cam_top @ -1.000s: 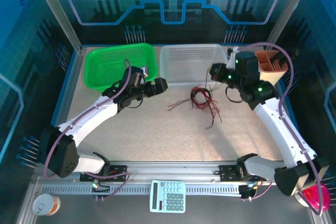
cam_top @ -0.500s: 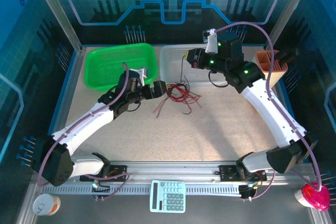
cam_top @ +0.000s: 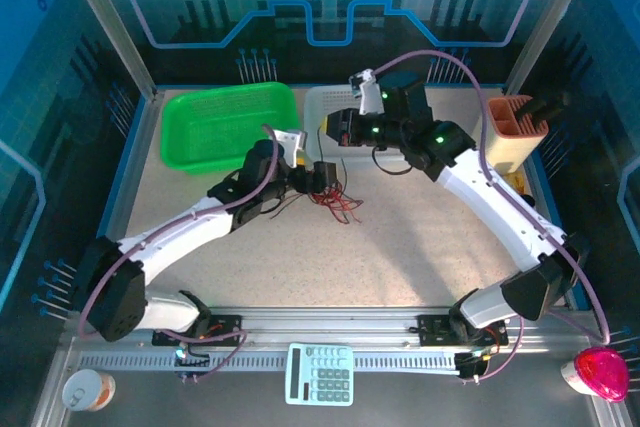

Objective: Untangle the cables

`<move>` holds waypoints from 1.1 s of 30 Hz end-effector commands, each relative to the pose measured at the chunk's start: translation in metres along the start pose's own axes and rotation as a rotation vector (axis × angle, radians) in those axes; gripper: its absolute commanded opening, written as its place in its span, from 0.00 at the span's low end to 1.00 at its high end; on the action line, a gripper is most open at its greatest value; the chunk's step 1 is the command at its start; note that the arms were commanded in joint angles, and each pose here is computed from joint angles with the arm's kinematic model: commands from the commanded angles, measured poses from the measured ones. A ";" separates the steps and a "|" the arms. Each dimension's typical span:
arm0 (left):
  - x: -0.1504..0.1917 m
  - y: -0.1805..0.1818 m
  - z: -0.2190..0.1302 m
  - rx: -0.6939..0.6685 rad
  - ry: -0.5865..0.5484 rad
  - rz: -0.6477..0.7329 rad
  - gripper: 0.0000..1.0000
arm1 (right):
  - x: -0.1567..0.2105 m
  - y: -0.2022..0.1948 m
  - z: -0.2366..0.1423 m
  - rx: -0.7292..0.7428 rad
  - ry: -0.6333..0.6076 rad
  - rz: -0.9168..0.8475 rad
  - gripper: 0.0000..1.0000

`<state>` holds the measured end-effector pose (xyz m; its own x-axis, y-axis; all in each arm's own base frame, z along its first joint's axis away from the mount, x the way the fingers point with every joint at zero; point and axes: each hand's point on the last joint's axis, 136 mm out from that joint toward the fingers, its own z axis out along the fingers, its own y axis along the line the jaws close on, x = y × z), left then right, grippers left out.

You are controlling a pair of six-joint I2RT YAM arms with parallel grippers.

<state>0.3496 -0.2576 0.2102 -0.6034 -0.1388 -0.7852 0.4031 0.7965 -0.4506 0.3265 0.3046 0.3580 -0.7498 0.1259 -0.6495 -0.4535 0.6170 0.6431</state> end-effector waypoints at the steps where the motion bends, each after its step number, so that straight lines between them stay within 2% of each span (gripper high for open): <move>1: -0.015 -0.009 0.013 0.004 -0.064 0.057 0.96 | -0.009 0.036 -0.003 -0.099 -0.016 -0.042 0.00; 6: -0.007 0.000 0.025 -0.023 -0.063 0.035 0.78 | -0.027 0.059 -0.027 -0.131 -0.083 -0.079 0.00; 12: 0.024 0.020 0.034 -0.070 0.002 0.022 0.65 | -0.047 0.072 -0.059 -0.141 -0.175 -0.121 0.00; 18: 0.058 0.046 0.035 -0.148 0.061 0.019 0.65 | -0.080 0.048 -0.107 -0.092 -0.336 -0.082 0.00; 26: 0.076 0.067 0.031 -0.233 0.105 0.030 0.65 | -0.097 -0.010 -0.164 -0.018 -0.498 0.046 0.00; 29: 0.078 0.068 0.030 -0.240 0.111 0.035 0.65 | -0.092 -0.033 -0.171 0.001 -0.513 0.103 0.00; 33: 0.080 0.070 0.029 -0.251 0.119 0.038 0.65 | -0.081 -0.048 -0.156 -0.006 -0.476 0.137 0.00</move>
<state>0.3538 -0.2359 0.1099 -0.6666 -0.0682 -0.7423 0.2675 0.9076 -0.3236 0.3313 0.1389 0.4459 -0.4813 0.5353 -0.6942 -0.3492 0.6093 0.7119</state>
